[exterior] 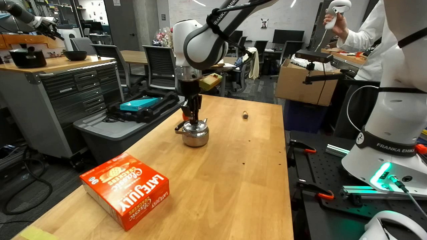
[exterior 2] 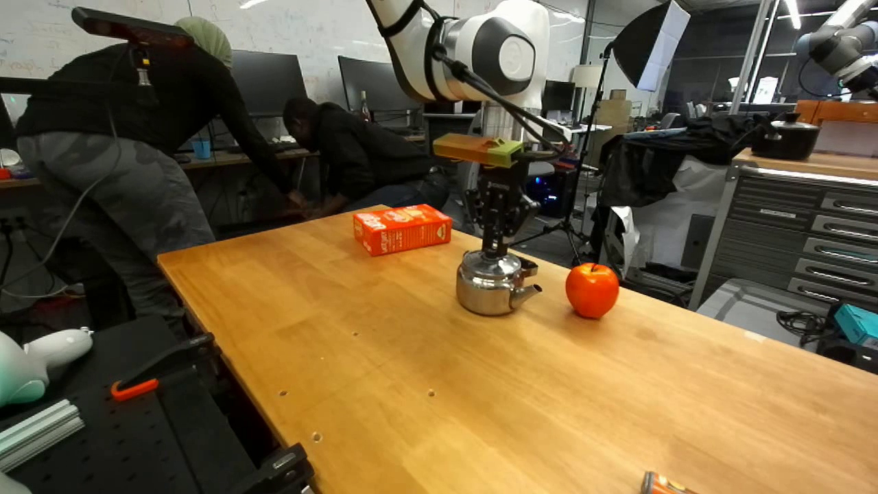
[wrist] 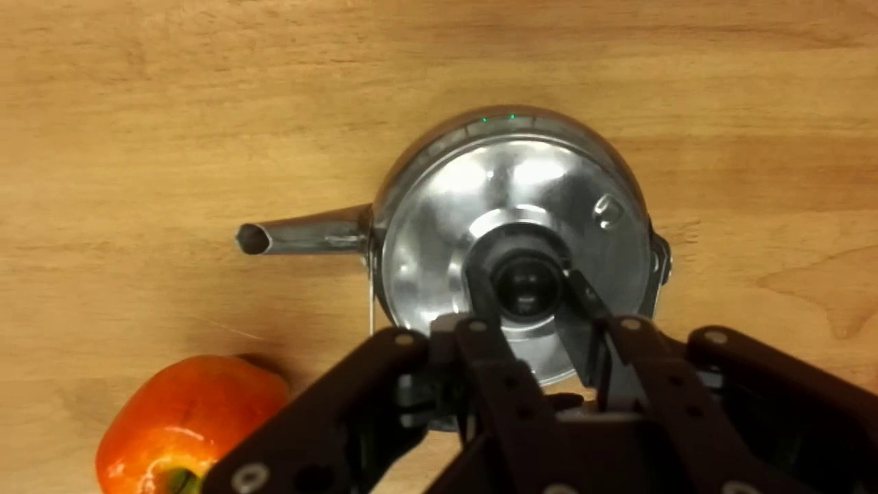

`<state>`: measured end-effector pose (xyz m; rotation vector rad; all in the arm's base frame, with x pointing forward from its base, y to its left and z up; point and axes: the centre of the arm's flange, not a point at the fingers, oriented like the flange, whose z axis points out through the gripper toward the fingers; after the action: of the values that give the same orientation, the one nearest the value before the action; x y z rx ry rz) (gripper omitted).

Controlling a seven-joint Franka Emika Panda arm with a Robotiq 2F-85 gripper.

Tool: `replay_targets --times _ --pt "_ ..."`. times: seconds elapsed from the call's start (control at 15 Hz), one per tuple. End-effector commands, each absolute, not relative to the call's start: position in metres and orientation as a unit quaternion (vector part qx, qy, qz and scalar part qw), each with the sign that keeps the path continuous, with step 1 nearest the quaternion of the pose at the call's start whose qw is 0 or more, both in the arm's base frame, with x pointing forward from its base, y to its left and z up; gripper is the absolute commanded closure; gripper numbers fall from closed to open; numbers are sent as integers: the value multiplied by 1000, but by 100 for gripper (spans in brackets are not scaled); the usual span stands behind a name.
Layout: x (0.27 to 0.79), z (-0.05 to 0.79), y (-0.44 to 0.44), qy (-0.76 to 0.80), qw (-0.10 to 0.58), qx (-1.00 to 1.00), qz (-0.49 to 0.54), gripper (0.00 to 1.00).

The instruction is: Pick up the lid and put it on the kettle

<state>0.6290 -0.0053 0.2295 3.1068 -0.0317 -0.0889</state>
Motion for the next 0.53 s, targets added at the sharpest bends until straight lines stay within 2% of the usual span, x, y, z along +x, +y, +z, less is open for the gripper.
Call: replay_targets --times 0.0,0.2,0.27,0.33,0.47 --pt "608 233 -6 4 26 999 -22 93" --pt "601 232 -6 8 30 999 -24 93" --pt "600 232 -7 10 32 999 -24 61" --pt "598 233 -7 11 33 999 -24 46" --pt "592 234 -8 14 34 999 -27 32"
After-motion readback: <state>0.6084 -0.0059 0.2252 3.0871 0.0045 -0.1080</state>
